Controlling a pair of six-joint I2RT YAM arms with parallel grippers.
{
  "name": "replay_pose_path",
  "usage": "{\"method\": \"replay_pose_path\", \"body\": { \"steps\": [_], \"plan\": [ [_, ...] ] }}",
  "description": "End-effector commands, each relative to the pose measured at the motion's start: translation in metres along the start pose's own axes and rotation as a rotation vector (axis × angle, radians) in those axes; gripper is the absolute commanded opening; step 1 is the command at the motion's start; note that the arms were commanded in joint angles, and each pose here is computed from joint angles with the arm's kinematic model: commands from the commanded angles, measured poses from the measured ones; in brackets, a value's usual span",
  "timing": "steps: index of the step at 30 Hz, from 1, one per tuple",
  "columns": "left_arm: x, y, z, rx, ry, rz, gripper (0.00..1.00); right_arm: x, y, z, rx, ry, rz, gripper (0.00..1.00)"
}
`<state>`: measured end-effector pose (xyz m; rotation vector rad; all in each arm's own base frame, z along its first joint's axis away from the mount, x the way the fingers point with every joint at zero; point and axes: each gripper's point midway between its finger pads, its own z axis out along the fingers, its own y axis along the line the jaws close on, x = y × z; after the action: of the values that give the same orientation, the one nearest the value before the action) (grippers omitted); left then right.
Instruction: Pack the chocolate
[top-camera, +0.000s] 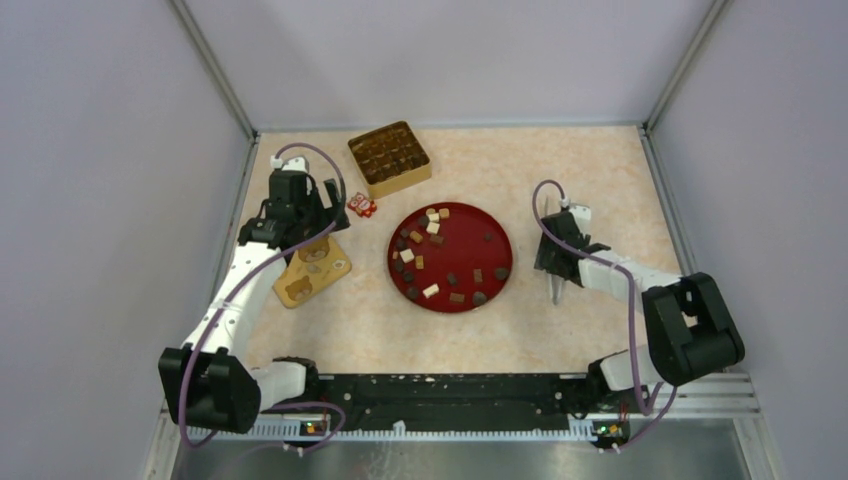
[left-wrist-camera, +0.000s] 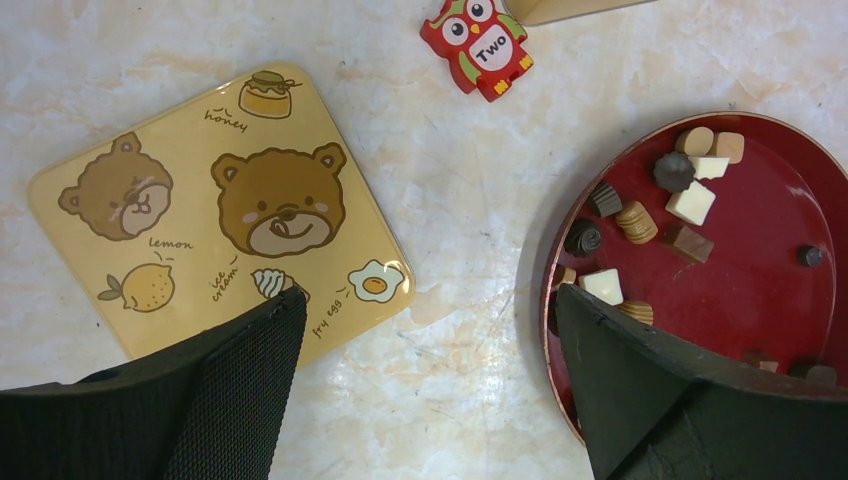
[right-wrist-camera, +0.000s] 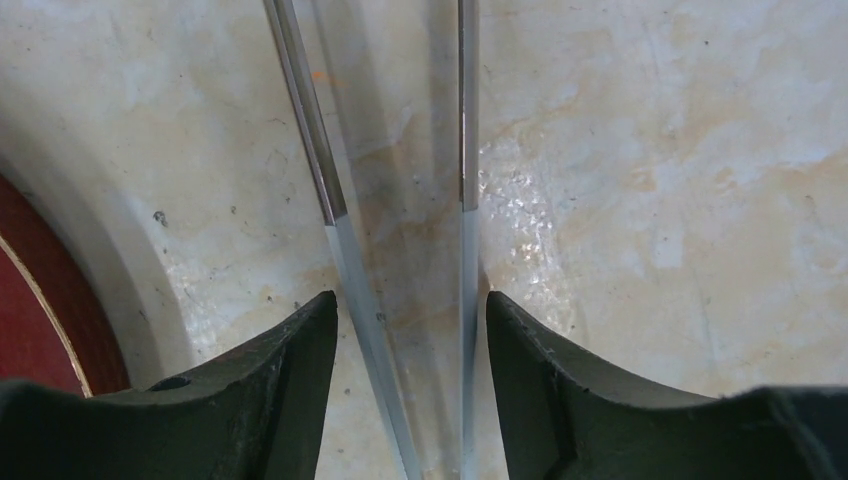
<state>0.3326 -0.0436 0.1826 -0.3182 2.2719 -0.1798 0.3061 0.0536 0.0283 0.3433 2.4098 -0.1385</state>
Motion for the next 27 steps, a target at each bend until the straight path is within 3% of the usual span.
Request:
{"method": "replay_pose_path", "body": {
  "steps": [1,11,27],
  "plan": [
    [-0.015,-0.008,-0.002,0.031,-0.045,-0.01,0.99,-0.019,0.016,-0.002,-0.095,-0.077,0.037,0.54],
    [-0.015,-0.005,-0.005,0.021,-0.052,-0.004,0.99,-0.023,0.027,0.013,-0.106,-0.04,0.014,0.48],
    [-0.014,-0.005,-0.004,0.022,-0.05,-0.003,0.99,-0.011,0.035,0.028,-0.111,0.024,0.0,0.51]
  ]
}}
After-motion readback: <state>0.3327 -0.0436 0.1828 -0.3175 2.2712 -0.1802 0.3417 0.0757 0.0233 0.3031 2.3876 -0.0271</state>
